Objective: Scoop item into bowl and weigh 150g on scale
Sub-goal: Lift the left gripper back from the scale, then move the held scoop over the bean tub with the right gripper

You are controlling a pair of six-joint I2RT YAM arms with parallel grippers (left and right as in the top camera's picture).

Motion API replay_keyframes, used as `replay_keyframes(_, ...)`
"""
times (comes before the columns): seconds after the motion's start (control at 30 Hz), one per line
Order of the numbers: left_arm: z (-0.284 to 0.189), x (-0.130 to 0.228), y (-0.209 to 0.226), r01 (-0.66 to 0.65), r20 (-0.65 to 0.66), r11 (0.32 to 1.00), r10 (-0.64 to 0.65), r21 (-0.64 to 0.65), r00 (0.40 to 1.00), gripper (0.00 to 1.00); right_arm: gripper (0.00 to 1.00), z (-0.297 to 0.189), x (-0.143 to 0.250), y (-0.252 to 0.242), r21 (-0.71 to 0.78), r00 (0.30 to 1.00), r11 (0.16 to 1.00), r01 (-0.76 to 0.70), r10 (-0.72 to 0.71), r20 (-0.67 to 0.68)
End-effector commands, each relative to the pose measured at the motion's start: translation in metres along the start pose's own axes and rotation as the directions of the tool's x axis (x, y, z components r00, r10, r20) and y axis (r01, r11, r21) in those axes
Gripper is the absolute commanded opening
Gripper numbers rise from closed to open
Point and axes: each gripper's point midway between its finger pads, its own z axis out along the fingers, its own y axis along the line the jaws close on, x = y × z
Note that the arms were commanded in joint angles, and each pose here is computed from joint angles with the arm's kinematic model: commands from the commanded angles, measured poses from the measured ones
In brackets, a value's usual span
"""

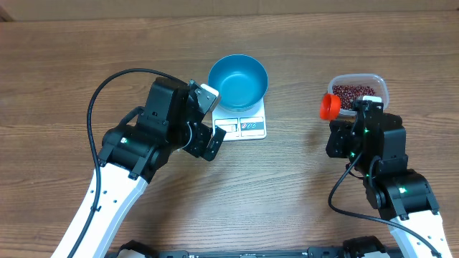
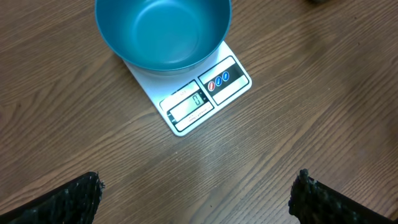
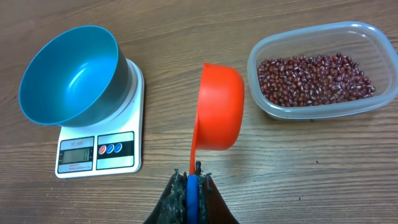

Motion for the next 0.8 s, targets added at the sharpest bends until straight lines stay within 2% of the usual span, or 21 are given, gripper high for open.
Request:
replay_keyframes(0.0,0.001,0.002,-0.002,-0.014,-0.004,1.0,0.014,0.016,1.0,1.0,0.03,-0.011,-0.022,0.003,-0.005,0.998,1.0,0.002,-0.002,0.061)
replay_keyframes(0.23,0.001,0.002,-0.002,-0.014,-0.004,1.0,0.014,0.016,1.0,1.0,0.03,-0.035,-0.063,0.011,0.016,0.988,0.995,0.102,-0.103,0.117)
replay_keyframes(0.53,0.001,0.002,-0.002,-0.014,-0.004,1.0,0.014,0.016,1.0,1.0,0.03,-0.018,-0.074,0.008,0.069,0.979,0.977,0.203,-0.2,-0.048)
replay_keyframes(0.77,0.001,0.002,-0.002,-0.014,-0.005,1.0,0.014,0.017,1.0,1.0,0.03,0.002,-0.075,-0.007,0.12,0.978,0.974,0.193,-0.181,-0.102)
